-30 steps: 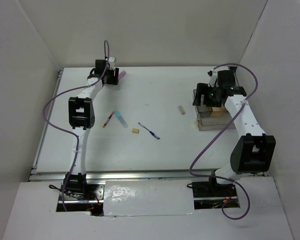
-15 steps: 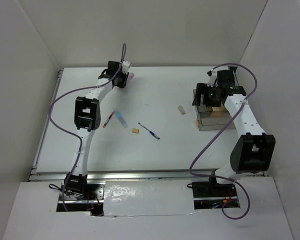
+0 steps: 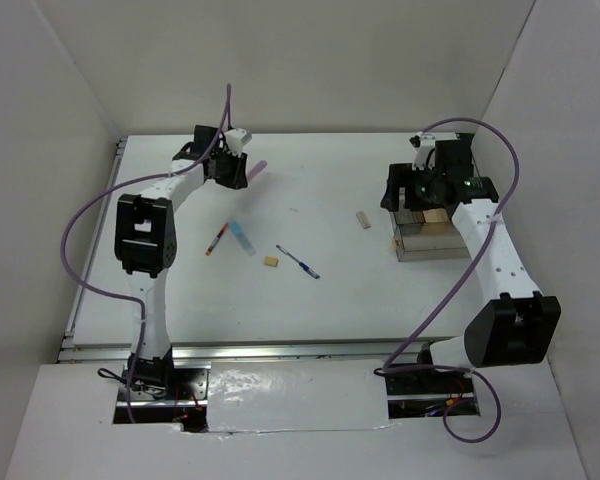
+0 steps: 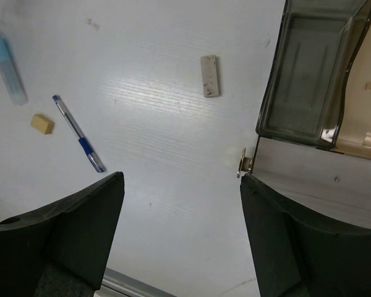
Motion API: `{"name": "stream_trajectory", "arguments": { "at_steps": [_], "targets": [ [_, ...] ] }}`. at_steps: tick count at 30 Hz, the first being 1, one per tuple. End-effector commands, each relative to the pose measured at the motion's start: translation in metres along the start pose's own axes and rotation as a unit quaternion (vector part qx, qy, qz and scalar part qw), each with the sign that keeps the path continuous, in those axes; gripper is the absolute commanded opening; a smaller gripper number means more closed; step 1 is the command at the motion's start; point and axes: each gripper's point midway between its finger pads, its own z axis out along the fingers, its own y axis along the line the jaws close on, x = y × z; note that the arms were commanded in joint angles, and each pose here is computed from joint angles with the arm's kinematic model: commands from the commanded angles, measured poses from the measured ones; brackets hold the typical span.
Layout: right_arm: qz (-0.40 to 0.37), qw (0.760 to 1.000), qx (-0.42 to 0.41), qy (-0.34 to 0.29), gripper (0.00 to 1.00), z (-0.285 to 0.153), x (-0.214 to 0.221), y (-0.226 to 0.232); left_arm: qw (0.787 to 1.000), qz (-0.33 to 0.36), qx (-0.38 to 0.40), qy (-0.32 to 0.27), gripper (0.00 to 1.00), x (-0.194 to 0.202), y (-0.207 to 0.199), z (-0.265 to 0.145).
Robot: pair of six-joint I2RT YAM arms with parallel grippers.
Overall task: Sort the stationery into containers
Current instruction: Grab a piece of stationery with the left arm, then pass the stationery from the left arm to the right
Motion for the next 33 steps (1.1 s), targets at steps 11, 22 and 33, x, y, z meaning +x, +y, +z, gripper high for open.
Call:
{"name": "stream_trajectory", "arguments": {
  "at_steps": [11,22,33],
  "targets": [
    [-0.192,0.975,-0.065,-0.092,0.82,-0.06,-0.038,0.054,0.965,0.051,0.254,-0.04,0.0,-0.022,-0.16,-0.133],
    [-0.483,0.849,-0.101,-0.19,0.74,-0.087,-0.014,0.13,0.927,-0.005,0.371,0.057,0.0,0.023,-0.234,-0.178],
    [-0.654,0.729,-0.151,-0.135,0.73,-0.045,0.048,0.188,0.891,-0.033,0.436,0.12,0.0,0.034,-0.289,-0.195]
  ]
}}
